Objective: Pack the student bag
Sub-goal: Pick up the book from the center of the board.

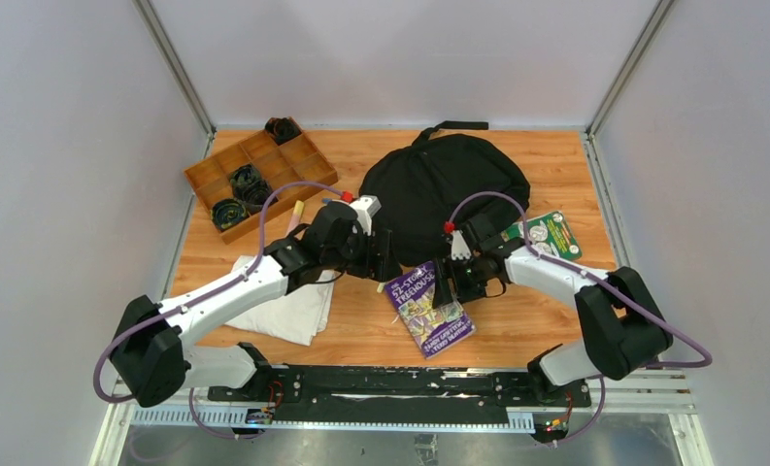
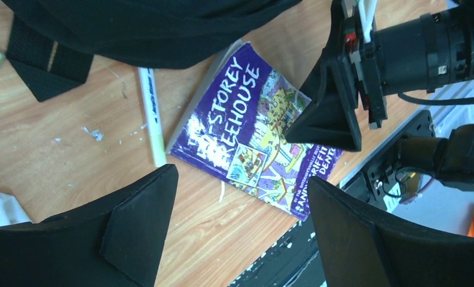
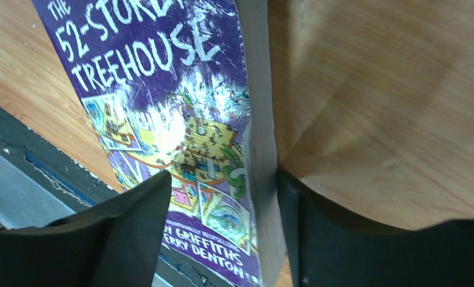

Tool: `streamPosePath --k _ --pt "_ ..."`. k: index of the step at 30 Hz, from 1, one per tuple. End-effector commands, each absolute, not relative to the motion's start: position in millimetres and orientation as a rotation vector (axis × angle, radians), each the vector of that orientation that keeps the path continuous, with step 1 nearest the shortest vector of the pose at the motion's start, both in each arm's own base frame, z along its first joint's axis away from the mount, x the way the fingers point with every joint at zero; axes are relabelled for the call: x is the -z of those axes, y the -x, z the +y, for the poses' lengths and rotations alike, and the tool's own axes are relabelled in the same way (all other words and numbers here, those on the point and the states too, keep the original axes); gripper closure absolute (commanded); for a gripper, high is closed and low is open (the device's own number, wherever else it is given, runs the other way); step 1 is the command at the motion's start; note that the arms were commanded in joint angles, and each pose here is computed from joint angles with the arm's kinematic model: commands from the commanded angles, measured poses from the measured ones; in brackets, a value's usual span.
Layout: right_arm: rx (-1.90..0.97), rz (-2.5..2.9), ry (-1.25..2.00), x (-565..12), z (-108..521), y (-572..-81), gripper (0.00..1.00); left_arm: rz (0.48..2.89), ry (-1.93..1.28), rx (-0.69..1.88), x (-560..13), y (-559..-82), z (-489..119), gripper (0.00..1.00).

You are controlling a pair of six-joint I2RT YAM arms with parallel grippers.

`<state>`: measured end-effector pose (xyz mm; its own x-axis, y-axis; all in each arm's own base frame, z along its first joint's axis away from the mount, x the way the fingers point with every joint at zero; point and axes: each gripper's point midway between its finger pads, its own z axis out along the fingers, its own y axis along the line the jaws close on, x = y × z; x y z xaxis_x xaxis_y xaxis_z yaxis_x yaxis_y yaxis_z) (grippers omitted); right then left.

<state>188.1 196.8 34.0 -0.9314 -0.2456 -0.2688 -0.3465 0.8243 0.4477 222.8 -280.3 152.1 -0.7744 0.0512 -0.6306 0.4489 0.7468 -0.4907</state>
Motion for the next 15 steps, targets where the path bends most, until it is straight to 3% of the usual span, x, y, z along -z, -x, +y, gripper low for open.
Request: streamPosePath --k 1,4,6,7,15 --pt "-0.786 2.825 0.388 -25.1 193.7 -176.6 0.4 2.351 -0.453 0.91 -144.3 -212.8 -284.5 0.13" --pt "-0.755 2.841 0.337 -20.6 187.7 -171.7 0.7 2.369 -0.477 0.916 -145.5 -212.7 -288.1 0.14" --pt "-0.762 2.85 0.299 -18.7 186.3 -166.7 0.96 2.37 -0.479 0.921 -142.3 -212.3 -288.8 0.14" --pt "-0.764 2.853 0.279 -18.9 185.4 -164.4 1.0 2.375 -0.483 0.915 -139.8 -211.9 -288.0 0.13" --pt "-0.72 2.758 0.098 -52.5 165.5 -149.0 1.0 2.373 -0.469 0.899 -137.2 -211.8 -284.1 0.14"
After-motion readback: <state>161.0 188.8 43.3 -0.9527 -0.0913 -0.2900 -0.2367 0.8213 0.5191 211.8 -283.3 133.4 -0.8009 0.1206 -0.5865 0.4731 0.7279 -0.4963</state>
